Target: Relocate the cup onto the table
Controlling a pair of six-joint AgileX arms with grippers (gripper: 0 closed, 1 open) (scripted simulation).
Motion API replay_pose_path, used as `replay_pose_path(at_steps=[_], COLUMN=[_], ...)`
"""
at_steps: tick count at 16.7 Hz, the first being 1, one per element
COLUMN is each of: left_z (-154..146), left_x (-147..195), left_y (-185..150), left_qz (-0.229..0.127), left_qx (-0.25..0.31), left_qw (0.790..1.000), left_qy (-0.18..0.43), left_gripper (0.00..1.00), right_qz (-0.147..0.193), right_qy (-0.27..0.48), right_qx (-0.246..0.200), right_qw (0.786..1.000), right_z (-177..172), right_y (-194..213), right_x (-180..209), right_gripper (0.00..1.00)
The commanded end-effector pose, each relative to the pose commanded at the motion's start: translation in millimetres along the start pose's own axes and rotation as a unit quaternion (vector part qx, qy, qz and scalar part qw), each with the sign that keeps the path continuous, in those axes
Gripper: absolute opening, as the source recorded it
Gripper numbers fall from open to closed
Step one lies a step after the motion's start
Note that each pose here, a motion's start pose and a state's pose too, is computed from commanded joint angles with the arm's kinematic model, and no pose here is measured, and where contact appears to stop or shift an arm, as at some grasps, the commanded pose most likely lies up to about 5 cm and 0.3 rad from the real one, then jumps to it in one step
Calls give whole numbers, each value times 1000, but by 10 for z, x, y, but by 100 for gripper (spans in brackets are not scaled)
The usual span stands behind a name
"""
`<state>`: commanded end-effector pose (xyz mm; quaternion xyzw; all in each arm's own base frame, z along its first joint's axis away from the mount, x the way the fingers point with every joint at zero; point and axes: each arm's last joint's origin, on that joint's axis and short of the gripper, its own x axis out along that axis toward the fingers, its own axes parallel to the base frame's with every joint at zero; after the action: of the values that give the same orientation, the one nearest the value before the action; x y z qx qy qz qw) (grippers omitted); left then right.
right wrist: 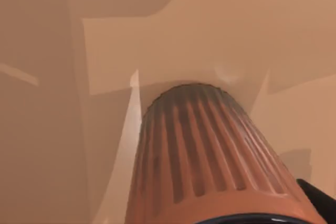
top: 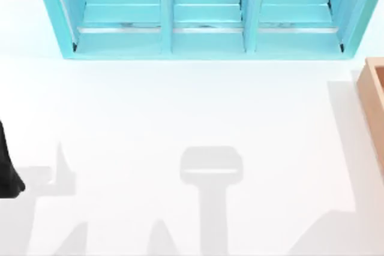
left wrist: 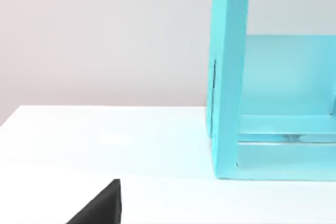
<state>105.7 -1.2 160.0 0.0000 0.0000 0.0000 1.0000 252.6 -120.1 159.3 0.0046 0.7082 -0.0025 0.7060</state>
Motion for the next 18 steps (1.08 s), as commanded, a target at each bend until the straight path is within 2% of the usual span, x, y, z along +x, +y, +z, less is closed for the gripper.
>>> replay_pose_path(at_steps=[4, 7, 12, 18], left_z=[0, 0, 0, 0], left_x=[0, 0, 0, 0], left_y=[0, 0, 0, 0], left_qz=[0, 0, 0, 0], left_qx=[0, 0, 0, 0], left_qw=[1000, 1000, 1000, 1000], left_qy=[0, 0, 0, 0], left_gripper=[100, 100, 100, 100], right_qz=[-1, 0, 0, 1], right_qy=[-2, 1, 2, 2], right_qx=[0, -3, 0, 3], right_qw=[1000, 1000, 1000, 1000], right_z=[50, 115, 19, 3], right_y=[93, 412, 960, 995], right_x=[-107, -414, -946, -982], right_gripper=[0, 0, 0, 0])
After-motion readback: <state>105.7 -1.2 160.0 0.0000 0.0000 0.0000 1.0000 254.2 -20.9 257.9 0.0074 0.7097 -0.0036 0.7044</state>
